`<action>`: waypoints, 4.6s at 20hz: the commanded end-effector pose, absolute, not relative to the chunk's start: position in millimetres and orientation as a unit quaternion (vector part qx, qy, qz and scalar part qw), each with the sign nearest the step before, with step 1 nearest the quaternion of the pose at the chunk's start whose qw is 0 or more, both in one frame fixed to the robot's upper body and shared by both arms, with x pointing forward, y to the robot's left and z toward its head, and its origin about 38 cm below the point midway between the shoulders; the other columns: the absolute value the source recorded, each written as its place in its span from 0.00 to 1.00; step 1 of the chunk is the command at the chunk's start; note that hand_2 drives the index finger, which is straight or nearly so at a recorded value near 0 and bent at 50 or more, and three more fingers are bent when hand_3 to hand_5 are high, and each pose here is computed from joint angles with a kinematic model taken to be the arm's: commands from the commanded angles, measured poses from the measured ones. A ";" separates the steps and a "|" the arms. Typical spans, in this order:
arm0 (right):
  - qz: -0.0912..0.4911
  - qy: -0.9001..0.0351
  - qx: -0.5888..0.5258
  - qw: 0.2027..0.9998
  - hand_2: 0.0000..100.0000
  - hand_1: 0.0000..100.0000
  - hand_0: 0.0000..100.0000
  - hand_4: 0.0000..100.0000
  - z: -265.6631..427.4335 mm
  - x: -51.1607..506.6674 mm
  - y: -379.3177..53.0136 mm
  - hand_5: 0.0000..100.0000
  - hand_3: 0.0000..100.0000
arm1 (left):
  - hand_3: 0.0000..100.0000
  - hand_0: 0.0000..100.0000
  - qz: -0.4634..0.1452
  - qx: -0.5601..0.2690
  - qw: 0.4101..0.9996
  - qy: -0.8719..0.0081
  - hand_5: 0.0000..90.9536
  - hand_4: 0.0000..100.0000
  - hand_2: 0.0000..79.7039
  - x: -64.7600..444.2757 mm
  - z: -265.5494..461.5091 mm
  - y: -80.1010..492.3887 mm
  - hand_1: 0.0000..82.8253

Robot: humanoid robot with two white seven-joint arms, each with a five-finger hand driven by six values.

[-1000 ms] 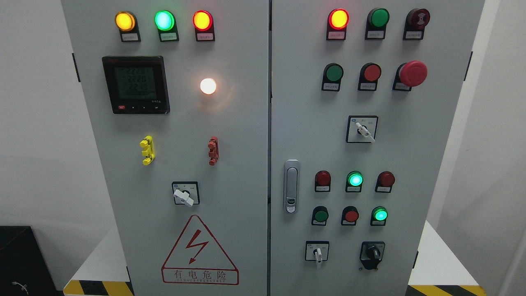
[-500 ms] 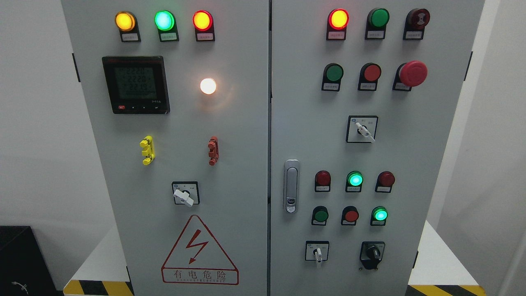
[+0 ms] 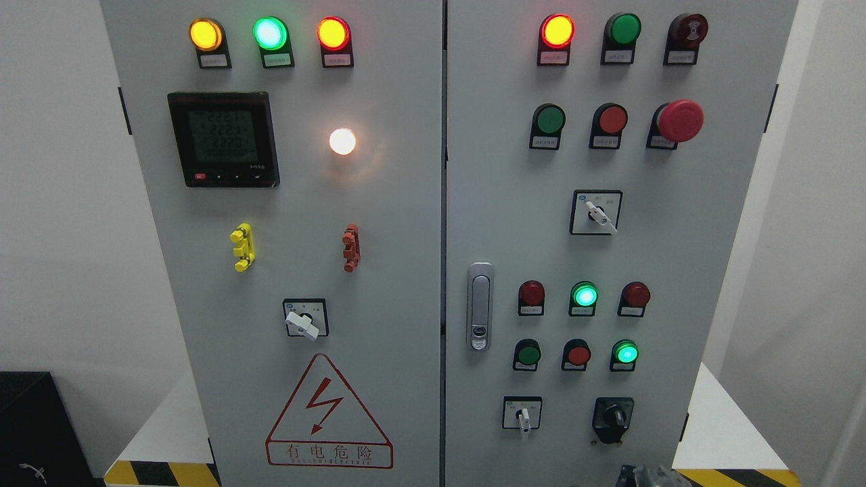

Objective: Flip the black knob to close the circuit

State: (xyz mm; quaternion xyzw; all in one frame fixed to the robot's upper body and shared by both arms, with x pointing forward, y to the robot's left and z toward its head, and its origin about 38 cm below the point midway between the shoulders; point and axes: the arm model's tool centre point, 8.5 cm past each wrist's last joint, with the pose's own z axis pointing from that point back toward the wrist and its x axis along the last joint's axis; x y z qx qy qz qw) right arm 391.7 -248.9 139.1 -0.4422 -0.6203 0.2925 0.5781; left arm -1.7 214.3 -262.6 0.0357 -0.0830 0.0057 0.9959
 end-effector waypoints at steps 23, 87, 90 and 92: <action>0.267 -0.601 -0.491 0.571 0.79 0.21 0.00 0.79 166.5 418.6 -271.8 0.86 0.95 | 0.00 0.12 -0.015 0.033 0.997 -0.073 0.00 0.00 0.00 -8.8 -262.3 213.4 0.67; 0.232 -0.591 -0.509 0.581 0.77 0.24 0.00 0.78 172.2 428.8 -298.4 0.85 0.94 | 0.00 0.12 -0.015 0.033 0.997 -0.073 0.00 0.00 0.00 -8.8 -262.3 213.5 0.67; 0.229 -0.590 -0.510 0.583 0.77 0.24 0.00 0.78 172.5 428.4 -301.4 0.85 0.94 | 0.00 0.12 -0.015 0.033 0.997 -0.073 0.00 0.00 0.00 -8.9 -262.3 213.5 0.67; 0.226 -0.591 -0.509 0.583 0.77 0.24 0.00 0.78 172.9 428.2 -302.0 0.85 0.94 | 0.00 0.12 -0.015 0.033 0.997 -0.073 0.00 0.00 0.00 -8.8 -262.3 213.4 0.67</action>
